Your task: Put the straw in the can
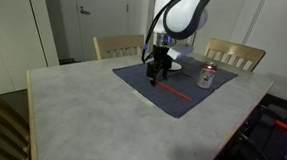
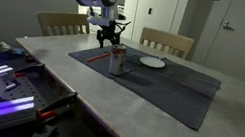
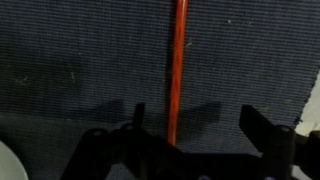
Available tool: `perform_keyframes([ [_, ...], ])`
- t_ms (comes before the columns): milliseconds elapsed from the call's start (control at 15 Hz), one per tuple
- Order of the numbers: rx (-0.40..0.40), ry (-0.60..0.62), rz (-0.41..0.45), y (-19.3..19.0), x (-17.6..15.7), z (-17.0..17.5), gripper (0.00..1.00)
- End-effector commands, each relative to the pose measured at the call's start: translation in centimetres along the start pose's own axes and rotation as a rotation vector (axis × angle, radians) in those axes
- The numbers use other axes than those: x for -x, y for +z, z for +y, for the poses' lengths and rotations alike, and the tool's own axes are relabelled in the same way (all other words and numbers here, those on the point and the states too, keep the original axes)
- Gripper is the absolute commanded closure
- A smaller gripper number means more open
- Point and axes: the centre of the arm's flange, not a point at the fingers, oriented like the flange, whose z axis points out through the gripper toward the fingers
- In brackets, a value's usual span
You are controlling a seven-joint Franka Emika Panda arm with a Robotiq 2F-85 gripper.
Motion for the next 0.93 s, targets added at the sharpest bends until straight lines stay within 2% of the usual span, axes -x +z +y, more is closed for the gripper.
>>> perform_keyframes([
  [0, 0.012, -0.001, 0.009, 0.8, -0.3, -0.2, 0.05],
  [200, 0.012, -0.002, 0.009, 0.8, -0.4, -0.2, 0.13],
  [867, 0.001, 0.013, 0.000, 1.1, -0.7, 1.1, 0.27],
])
